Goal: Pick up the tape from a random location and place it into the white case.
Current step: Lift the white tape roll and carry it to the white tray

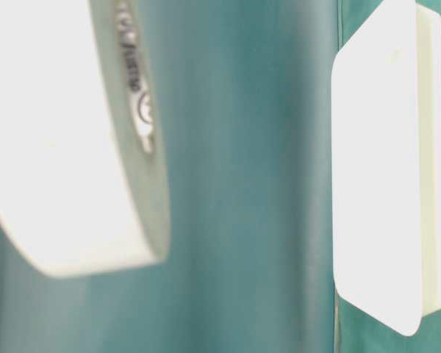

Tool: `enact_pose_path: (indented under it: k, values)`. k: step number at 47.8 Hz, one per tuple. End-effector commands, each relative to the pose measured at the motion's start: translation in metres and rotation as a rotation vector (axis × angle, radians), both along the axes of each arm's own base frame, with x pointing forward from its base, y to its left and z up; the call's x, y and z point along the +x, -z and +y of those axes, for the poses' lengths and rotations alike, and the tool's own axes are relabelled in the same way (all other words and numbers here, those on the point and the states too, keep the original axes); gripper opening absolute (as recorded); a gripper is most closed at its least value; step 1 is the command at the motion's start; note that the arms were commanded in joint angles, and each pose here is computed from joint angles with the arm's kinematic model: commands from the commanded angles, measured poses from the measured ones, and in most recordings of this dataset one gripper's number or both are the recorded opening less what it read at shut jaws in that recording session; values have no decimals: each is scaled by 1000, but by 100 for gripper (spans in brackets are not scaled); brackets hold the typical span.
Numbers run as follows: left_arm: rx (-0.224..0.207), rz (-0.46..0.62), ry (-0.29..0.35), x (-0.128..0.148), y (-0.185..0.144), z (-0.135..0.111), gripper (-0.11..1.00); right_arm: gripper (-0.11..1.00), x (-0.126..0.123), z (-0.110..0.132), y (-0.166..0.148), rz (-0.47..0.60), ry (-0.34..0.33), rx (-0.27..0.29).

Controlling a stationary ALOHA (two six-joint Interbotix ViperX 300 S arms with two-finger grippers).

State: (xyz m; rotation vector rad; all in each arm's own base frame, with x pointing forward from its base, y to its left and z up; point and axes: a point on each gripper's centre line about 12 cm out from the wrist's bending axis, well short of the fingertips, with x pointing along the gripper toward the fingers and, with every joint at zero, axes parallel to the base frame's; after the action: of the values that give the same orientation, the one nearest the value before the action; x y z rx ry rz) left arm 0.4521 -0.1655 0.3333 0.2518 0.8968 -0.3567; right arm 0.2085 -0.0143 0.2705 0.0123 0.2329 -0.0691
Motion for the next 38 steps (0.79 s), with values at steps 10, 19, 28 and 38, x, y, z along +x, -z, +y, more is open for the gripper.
enact_pose_path:
  k: [10,19,28,38]
  values:
    - [-22,-70,1,-7,-33,3,24,91,3,0,-9,-24,-4,-12]
    - [-22,-72,1,-7,-33,3,24,91,2,0,-9,-19,-2,-12]
    - [-22,-72,2,-8,-33,3,24,91,2,0,-9,-19,-4,-12]
    - [-22,-70,1,-7,-33,3,24,91,2,0,-8,-16,-2,-12]
